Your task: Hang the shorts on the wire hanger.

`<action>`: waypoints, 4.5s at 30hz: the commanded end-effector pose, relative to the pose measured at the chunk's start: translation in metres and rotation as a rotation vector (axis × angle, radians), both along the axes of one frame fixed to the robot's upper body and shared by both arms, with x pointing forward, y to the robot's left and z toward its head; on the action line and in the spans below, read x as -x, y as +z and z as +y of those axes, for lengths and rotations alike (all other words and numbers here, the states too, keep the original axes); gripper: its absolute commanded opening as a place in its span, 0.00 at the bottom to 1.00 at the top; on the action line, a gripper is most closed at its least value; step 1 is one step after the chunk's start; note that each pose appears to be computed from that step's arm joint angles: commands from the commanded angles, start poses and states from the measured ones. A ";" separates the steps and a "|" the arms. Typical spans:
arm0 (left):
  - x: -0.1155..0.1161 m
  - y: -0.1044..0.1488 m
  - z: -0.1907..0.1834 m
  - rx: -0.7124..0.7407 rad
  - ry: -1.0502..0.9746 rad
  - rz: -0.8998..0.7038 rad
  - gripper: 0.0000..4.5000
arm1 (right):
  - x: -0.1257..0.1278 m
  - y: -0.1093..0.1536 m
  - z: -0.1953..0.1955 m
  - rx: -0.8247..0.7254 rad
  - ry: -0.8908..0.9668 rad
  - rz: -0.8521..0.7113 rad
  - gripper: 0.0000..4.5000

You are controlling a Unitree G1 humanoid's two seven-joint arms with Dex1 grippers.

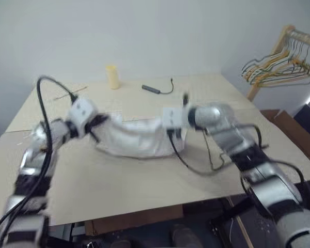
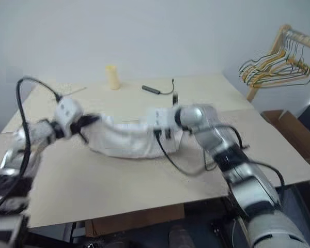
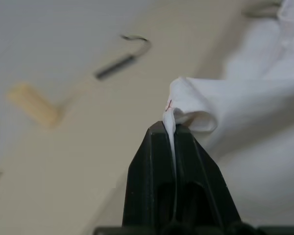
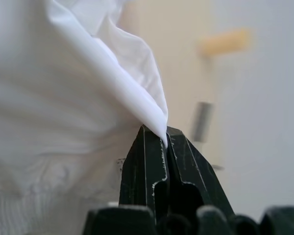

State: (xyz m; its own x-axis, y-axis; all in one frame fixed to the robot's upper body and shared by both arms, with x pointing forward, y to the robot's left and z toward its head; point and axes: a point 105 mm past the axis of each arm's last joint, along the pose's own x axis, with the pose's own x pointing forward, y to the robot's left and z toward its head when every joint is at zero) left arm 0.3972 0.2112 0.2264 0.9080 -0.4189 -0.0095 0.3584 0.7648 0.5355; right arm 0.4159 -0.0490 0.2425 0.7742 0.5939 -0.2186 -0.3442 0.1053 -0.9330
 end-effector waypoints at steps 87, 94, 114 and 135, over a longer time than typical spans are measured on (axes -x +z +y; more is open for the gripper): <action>0.182 -0.052 -0.042 0.125 -0.734 0.469 1.00 | 0.050 -0.206 -0.133 -0.814 -1.027 0.950 0.57; 0.187 -0.058 -0.050 0.140 -0.738 0.456 1.00 | 0.052 -0.209 -0.137 -0.725 -1.039 0.907 0.03; 0.084 -0.037 -0.094 1.089 -0.367 0.473 1.00 | 0.046 -0.071 -0.044 -0.724 -0.211 0.201 0.00; 0.057 0.000 -0.105 1.328 -0.370 0.369 0.49 | 0.088 -0.056 -0.002 -0.638 0.128 0.084 0.00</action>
State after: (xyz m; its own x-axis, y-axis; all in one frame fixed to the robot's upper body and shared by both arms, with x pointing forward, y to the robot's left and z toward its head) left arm 0.3421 0.1086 0.2115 0.7972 -0.5146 0.3156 0.5658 0.4547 -0.6879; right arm 0.3303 -0.0508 0.1673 0.6927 0.7167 0.0805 -0.5066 0.5630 -0.6530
